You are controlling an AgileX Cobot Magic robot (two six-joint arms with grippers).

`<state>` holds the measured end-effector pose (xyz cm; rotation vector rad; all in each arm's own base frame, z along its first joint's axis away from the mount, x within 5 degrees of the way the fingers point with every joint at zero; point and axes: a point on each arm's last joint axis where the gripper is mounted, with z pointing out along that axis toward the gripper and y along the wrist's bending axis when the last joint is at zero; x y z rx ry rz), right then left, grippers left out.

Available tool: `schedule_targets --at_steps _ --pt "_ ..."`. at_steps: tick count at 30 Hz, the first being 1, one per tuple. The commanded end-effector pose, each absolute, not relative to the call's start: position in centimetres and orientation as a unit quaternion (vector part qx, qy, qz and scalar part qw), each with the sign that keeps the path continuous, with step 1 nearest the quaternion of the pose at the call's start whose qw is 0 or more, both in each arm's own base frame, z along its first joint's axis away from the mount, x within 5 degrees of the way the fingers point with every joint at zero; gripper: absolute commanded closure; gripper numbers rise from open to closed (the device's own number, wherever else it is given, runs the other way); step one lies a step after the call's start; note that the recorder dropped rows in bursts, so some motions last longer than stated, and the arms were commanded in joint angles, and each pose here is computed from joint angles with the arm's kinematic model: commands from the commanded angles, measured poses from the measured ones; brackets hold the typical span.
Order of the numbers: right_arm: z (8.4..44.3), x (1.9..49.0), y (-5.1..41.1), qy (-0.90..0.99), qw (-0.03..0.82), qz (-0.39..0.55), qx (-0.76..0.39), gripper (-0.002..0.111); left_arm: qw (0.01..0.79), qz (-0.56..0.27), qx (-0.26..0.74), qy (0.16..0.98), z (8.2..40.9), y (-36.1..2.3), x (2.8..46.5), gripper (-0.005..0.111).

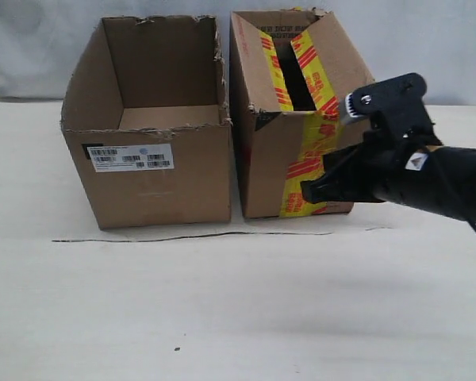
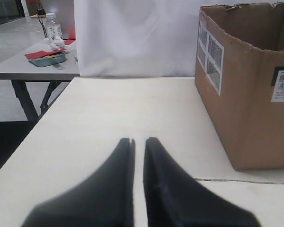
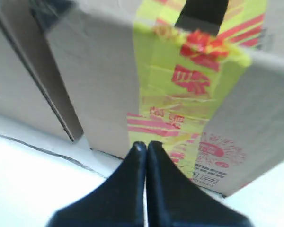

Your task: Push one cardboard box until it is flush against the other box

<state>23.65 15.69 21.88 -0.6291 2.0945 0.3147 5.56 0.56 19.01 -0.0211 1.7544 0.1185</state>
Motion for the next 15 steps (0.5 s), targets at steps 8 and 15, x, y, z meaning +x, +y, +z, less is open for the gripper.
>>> schedule_targets --at_steps 8,15 --pt "25.5 14.2 9.4 0.787 0.552 0.179 -0.208 0.109 0.64 0.052 -0.011 0.767 19.0 0.6 5.5 0.107" --pt "24.0 10.0 6.5 0.752 0.598 0.193 -0.198 0.109 0.64 0.052 -0.011 0.767 19.0 0.6 5.5 0.107"
